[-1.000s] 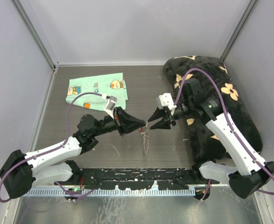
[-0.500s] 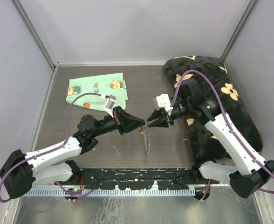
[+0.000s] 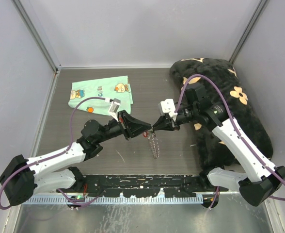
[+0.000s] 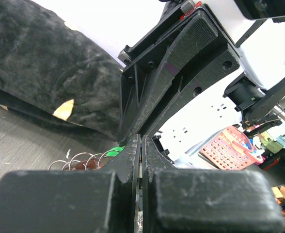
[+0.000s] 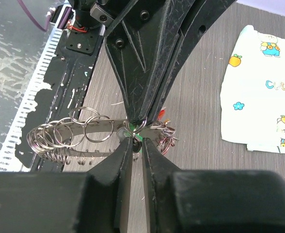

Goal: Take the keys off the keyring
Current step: Remove the key from the keyring.

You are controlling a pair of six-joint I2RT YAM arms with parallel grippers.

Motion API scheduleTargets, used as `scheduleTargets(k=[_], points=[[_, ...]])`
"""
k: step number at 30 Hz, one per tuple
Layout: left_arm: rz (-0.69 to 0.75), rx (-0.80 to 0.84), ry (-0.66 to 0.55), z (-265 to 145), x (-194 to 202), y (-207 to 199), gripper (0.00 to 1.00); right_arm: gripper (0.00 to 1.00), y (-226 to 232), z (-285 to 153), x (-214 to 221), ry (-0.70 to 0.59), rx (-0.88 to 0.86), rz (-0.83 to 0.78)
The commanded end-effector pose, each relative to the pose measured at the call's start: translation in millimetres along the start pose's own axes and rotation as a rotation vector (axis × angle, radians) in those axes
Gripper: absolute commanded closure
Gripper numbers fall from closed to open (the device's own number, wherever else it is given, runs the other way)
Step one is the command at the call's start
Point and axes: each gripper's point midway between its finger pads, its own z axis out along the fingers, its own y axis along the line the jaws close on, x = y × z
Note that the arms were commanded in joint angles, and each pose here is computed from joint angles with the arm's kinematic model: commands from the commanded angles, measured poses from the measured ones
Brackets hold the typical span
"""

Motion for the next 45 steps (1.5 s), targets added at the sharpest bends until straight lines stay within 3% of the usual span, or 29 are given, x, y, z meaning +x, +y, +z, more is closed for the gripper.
scheduleTargets(k=[1, 9, 30, 38, 45], points=[[0.025, 0.073, -0.111, 4.4, -29.8, -22.6, 1.0, 0.83, -1.1, -4.6, -13.4, -0.024, 0.026, -0.075], [-0.021, 0.015, -0.154, 6.9, -35.1, -12.0, 1.0, 0.94, 0.1, -6.3, -12.4, -0.01, 0.03, -0.104], [-0.047, -0.047, -0.253, 10.7, -32.5, 0.5, 1.0, 0.94, -2.8, 0.6, 2.7, 0.021, 0.075, -0.08], [-0.014, -0.03, -0.24, 7.2, -23.6, 2.0, 1.0, 0.74, 13.7, -3.4, 0.5, -0.029, 0.028, -0.047], [0.048, 0.045, -0.177, 3.3, -11.6, -10.5, 1.0, 0.64, 15.0, -24.2, -5.1, -0.096, 0.074, 0.021]])
